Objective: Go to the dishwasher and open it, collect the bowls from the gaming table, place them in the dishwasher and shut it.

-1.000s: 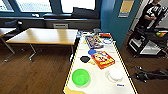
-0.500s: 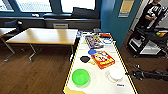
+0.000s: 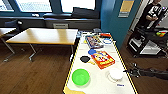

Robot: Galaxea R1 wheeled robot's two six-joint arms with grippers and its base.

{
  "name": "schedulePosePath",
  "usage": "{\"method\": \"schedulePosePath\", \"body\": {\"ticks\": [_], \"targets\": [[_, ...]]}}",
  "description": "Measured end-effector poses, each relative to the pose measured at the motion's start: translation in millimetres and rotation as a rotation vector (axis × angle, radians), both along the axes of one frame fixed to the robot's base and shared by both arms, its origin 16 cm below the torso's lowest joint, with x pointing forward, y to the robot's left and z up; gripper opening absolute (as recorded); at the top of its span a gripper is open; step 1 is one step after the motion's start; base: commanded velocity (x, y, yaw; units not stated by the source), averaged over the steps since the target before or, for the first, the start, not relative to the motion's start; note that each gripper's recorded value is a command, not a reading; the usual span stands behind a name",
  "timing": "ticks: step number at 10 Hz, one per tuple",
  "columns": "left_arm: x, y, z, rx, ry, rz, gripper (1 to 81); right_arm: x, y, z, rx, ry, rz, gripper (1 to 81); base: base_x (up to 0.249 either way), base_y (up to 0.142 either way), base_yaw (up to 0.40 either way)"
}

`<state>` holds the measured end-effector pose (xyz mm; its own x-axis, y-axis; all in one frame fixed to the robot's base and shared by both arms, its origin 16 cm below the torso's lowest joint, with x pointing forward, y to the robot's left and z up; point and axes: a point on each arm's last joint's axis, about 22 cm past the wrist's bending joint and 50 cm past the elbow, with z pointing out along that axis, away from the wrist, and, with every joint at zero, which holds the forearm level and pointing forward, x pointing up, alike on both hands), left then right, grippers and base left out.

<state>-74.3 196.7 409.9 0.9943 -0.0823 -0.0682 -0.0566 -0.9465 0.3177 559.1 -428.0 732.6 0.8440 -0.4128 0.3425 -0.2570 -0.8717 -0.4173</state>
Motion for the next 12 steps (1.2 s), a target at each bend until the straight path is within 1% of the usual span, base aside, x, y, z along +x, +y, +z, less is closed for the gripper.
{"method": "schedulePosePath", "body": {"ticks": [3,5,6,7,9,11,12], "targets": [[0,3,-1,0.006,0.0,-0.001,81.1,18,28,-10,0.019,-0.016,0.006,81.1,0.0,0.0,0.0],[0,2,0,0.005,0.0,0.0,81.1,18,40,-26,0.03,-0.004,-0.009,81.1,0.0,0.0,0.0],[0,2,-1,0.005,0.0,0.0,81.1,10,40,-37,0.037,0.014,-0.028,81.1,0.0,0.0,0.0],[0,2,0,0.005,0.001,0.0,81.1,5,36,-45,0.039,0.031,-0.053,81.1,0.0,0.0,0.0],[0,1,0,0.003,0.001,0.0,81.1,5,19,-46,0.028,0.031,-0.093,81.1,0.0,0.0,0.0],[0,-2,0,0.0,0.001,0.001,81.1,2,5,-47,0.016,0.034,-0.112,81.1,0.0,0.0,0.0],[0,-1,0,0.003,0.001,0.0,81.1,-3,4,-54,0.014,0.043,-0.119,81.1,0.0,0.0,0.0]]}}
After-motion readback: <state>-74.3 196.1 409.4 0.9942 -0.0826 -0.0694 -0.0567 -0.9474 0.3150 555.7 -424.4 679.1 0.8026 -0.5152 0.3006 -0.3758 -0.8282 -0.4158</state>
